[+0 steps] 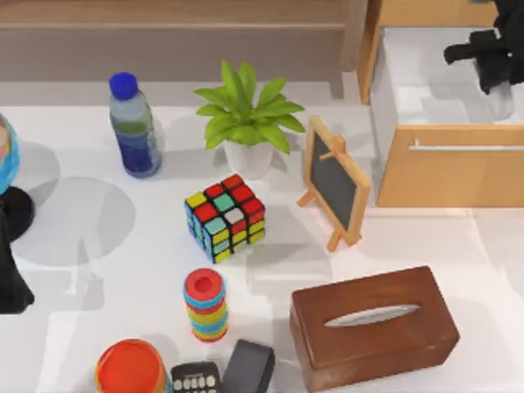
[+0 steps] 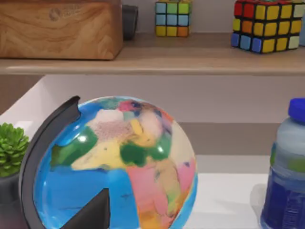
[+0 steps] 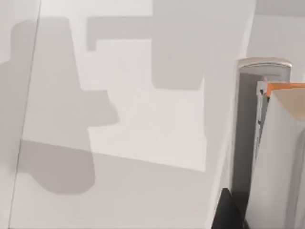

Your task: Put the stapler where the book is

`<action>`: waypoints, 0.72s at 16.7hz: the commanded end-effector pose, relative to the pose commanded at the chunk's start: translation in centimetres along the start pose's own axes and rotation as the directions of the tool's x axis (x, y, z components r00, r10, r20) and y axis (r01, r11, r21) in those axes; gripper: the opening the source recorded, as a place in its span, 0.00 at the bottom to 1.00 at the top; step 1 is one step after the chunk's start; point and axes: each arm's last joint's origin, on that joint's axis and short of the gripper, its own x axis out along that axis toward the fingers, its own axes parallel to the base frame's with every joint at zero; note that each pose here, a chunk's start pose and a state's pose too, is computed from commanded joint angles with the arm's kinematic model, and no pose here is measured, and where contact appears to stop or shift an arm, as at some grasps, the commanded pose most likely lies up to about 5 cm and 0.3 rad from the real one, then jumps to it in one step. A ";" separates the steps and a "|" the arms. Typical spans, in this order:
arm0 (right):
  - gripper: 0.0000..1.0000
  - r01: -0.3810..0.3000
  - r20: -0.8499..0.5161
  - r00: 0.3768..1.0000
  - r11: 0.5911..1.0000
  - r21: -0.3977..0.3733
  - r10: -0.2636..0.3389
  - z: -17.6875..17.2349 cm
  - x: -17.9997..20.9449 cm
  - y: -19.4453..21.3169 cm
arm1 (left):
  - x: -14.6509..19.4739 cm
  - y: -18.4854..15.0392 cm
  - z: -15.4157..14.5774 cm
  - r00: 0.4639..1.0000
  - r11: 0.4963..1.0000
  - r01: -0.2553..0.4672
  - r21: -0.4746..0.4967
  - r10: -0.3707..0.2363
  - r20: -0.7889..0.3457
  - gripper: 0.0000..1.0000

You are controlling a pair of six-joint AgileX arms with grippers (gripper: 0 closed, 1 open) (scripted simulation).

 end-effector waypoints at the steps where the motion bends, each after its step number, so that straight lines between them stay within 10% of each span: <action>1: 0.00 0.006 0.033 0.999 1.000 -0.009 -0.006 -0.3 -1.4 -0.8 | 0.0 0.0 0.0 1.000 1.000 0.000 0.000 0.000 0.000 1.00; 12: 0.00 0.138 0.073 0.987 0.989 0.056 -0.142 -11.2 -7.7 -12.9 | 0.0 0.0 0.0 1.000 1.000 0.000 0.000 0.000 0.000 1.00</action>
